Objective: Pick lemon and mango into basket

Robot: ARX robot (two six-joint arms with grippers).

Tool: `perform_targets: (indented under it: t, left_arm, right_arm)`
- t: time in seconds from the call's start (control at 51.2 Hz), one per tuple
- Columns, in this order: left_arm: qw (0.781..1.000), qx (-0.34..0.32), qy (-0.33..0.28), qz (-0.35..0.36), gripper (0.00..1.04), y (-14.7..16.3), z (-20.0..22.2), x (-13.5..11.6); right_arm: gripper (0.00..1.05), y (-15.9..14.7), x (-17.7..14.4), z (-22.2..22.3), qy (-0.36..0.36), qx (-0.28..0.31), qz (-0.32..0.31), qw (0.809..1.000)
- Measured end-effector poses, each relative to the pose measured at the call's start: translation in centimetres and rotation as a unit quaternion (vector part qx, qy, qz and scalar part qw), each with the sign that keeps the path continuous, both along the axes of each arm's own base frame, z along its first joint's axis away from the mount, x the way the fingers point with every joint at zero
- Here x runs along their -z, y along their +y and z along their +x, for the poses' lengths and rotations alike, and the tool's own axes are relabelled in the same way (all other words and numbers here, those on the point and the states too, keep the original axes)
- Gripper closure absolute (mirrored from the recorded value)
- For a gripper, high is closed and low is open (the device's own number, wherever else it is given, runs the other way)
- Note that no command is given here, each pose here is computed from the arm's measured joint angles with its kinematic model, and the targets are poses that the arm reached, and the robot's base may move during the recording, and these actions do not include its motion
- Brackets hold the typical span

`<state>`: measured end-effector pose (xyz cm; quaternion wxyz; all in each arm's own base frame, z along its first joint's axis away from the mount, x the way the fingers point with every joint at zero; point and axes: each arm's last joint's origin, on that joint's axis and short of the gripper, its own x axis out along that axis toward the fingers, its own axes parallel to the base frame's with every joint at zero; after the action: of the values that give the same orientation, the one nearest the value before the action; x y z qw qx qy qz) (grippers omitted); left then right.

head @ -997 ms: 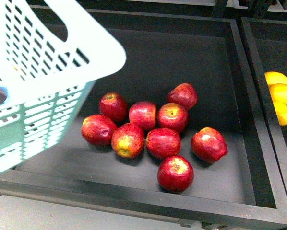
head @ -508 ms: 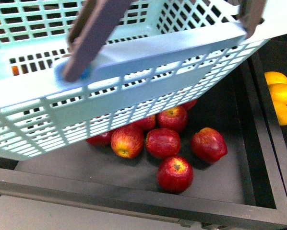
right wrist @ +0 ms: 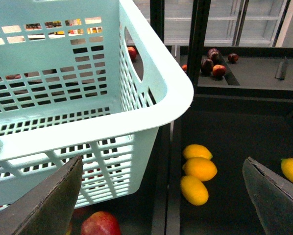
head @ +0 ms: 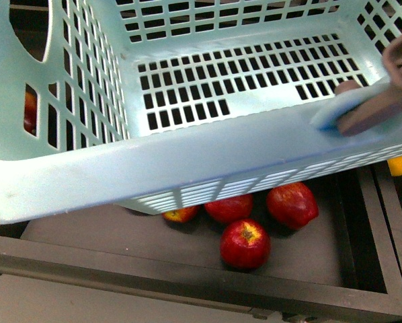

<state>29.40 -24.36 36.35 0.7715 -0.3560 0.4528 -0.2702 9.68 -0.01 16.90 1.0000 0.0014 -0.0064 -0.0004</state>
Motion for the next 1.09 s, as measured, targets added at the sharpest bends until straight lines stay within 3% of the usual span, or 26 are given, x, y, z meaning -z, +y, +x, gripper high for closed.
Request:
perform_targets:
  t: [0.489, 0.528, 0.567, 0.606, 0.704, 0.84, 1.094]
  left_arm:
    - [1.000, -0.014, -0.007, 0.006, 1.00, 0.4, 0.3, 0.0]
    - [1.000, -0.012, -0.006, 0.006, 1.00, 0.3, 0.3, 0.0]
    - [1.000, -0.012, -0.006, 0.006, 1.00, 0.3, 0.3, 0.0]
    - [1.000, -0.012, -0.006, 0.005, 1.00, 0.3, 0.3, 0.0]
    - [1.000, -0.010, -0.007, 0.006, 1.00, 0.3, 0.3, 0.0]
    - [1.000, -0.013, -0.007, 0.007, 1.00, 0.3, 0.3, 0.0]
    - [1.000, -0.011, -0.007, 0.007, 1.00, 0.3, 0.3, 0.0]
  right_arm:
    - [0.09, 0.0, 0.0, 0.0, 0.000, 0.000, 0.000, 1.000]
    - [0.09, 0.0, 0.2, 0.1, 0.027, 0.012, 0.019, 0.999]
    - [0.09, -0.2, 0.1, 0.1, 0.111, 0.055, 0.063, 0.990]
    - [0.09, -0.6, 0.1, 0.4, 0.213, 0.110, 0.117, 0.964]
    - [0.09, -1.5, 0.6, 0.8, 0.284, 0.172, 0.200, 0.922]
    - [0.09, -4.2, 0.7, 2.3, 0.259, 0.242, 0.258, 0.899]
    - [0.09, -13.9, 0.4, 7.8, 0.186, 0.348, 0.260, 0.881]
